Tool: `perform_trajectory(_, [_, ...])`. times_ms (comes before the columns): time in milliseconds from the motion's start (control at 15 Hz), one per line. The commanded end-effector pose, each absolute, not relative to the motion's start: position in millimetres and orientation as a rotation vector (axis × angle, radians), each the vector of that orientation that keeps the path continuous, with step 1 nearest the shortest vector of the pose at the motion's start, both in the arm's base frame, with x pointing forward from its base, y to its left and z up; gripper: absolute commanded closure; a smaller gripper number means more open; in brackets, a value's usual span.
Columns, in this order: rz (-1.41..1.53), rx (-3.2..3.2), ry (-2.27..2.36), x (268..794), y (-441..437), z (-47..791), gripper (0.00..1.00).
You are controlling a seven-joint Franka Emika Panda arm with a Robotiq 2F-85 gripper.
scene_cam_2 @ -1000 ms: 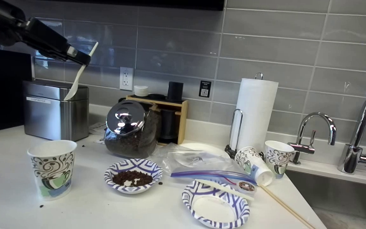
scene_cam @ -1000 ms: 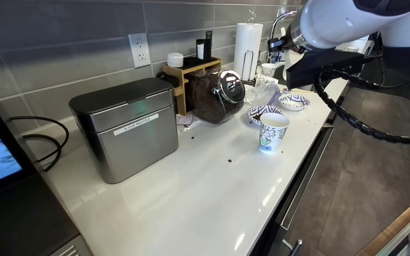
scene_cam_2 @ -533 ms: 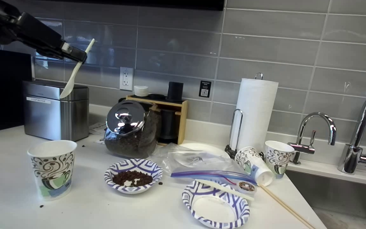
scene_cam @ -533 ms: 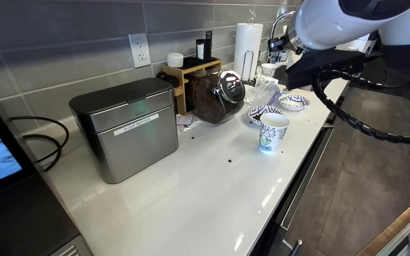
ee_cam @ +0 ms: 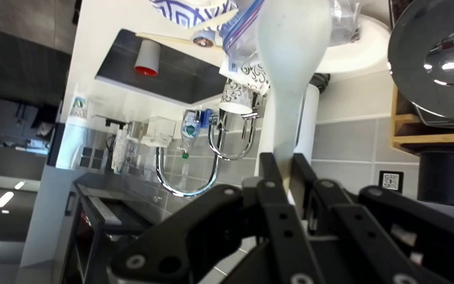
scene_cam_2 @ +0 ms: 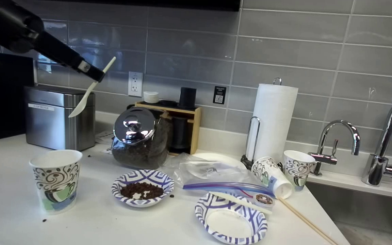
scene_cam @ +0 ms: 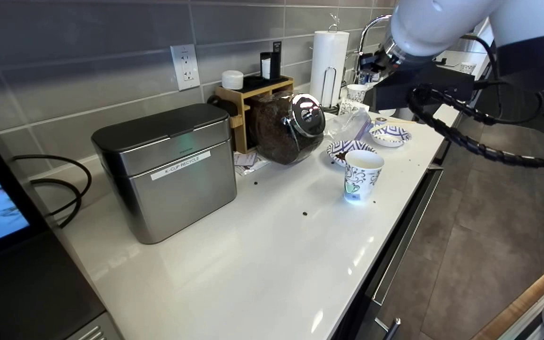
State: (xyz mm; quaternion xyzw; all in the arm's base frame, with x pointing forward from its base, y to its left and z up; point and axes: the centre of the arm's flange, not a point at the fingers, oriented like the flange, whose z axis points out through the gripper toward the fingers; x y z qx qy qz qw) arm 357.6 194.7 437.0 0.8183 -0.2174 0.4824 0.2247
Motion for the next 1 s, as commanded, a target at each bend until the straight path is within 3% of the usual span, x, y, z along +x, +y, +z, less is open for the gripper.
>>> perform_trajectory(0, [1.257,2.367,-0.819,361.1,171.9,436.8,0.97])
perform_trajectory(533, [0.847,2.511,-1.258,362.8,113.3,434.9,0.97])
perform_trajectory(933, [0.715,2.491,-1.440,353.0,69.1,426.3,0.97])
